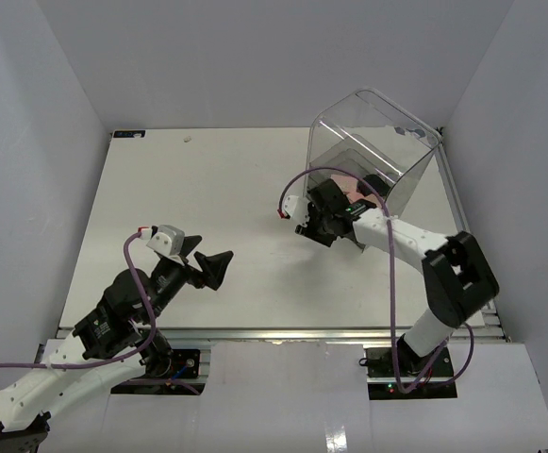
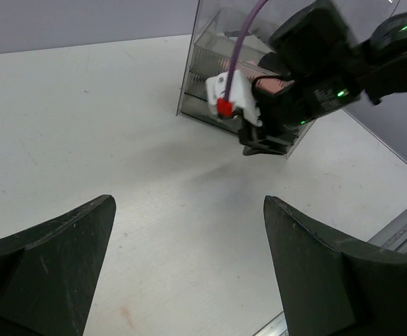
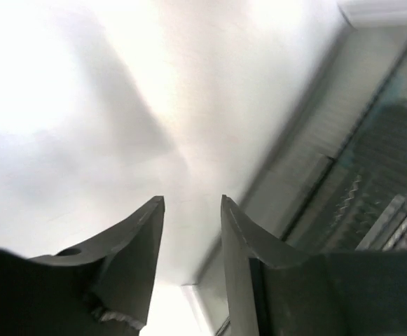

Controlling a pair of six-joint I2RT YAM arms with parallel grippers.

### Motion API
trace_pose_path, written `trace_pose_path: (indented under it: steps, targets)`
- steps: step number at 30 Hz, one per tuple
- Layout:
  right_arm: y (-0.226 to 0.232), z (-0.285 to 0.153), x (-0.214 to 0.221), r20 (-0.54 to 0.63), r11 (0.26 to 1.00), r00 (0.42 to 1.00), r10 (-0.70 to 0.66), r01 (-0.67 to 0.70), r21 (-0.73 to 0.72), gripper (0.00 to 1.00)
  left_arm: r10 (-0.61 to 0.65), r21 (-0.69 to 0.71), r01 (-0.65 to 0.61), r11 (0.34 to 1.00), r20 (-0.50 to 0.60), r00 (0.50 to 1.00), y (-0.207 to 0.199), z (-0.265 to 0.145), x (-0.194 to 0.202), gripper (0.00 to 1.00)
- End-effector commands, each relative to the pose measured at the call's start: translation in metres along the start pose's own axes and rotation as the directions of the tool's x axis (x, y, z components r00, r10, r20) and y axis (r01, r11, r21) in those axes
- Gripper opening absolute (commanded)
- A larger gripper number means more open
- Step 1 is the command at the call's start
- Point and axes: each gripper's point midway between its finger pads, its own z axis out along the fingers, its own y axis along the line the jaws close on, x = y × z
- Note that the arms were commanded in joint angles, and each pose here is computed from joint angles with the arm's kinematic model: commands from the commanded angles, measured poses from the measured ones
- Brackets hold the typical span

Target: Organize the makeup

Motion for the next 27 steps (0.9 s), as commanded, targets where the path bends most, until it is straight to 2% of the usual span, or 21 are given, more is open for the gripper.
trace_pose_path:
  steps: [1, 3, 6, 7, 11, 14, 16, 21, 27]
  targets:
    - [0.040, -0.089, -0.056, 0.327, 0.975, 0.945, -0.011, 0.084, -0.208, 0.51, -0.001, 0.027, 0.001, 1.000, 0.006, 1.000, -0.004, 0.000, 0.002, 0.98]
    - [0.038, -0.124, -0.061, 0.407, 0.983, 0.913, -0.025, 0.096, -0.155, 0.59, 0.000, 0.039, -0.001, 0.999, 0.002, 1.000, -0.006, 0.000, 0.003, 0.98]
    - [0.029, -0.169, -0.051, 0.490, 0.997, 0.872, -0.012, 0.049, -0.064, 0.86, 0.002, 0.053, -0.002, 0.999, -0.004, 1.000, -0.009, 0.001, 0.004, 0.98]
    - [0.028, -0.177, -0.047, 0.501, 0.998, 0.866, 0.002, 0.030, -0.055, 0.90, 0.005, 0.059, -0.005, 0.998, -0.010, 1.000, -0.010, 0.002, 0.005, 0.98]
    - [0.008, -0.208, -0.014, 0.514, 0.988, 0.855, 0.070, -0.131, 0.083, 0.90, 0.010, 0.074, -0.009, 0.997, -0.022, 1.000, -0.013, 0.003, 0.008, 0.98]
    - [-0.009, -0.224, 0.019, 0.494, 0.934, 0.856, 0.154, -0.290, 0.211, 0.90, 0.012, 0.081, -0.010, 0.997, -0.029, 1.000, -0.014, 0.004, 0.010, 0.98]
    - [-0.009, -0.231, 0.032, 0.501, 0.909, 0.849, 0.169, -0.331, 0.254, 0.90, 0.014, 0.086, -0.011, 0.996, -0.034, 0.999, -0.015, 0.005, 0.012, 0.98]
    - [-0.022, -0.241, 0.068, 0.522, 0.789, 0.803, 0.287, -0.507, 0.347, 0.90, 0.018, 0.093, -0.014, 0.996, -0.048, 0.999, -0.017, 0.006, 0.015, 0.98]
    - [-0.043, -0.240, 0.123, 0.482, 0.587, 0.785, 0.389, -0.615, 0.527, 0.90, 0.021, 0.104, -0.015, 0.994, -0.060, 0.998, -0.020, 0.008, 0.018, 0.98]
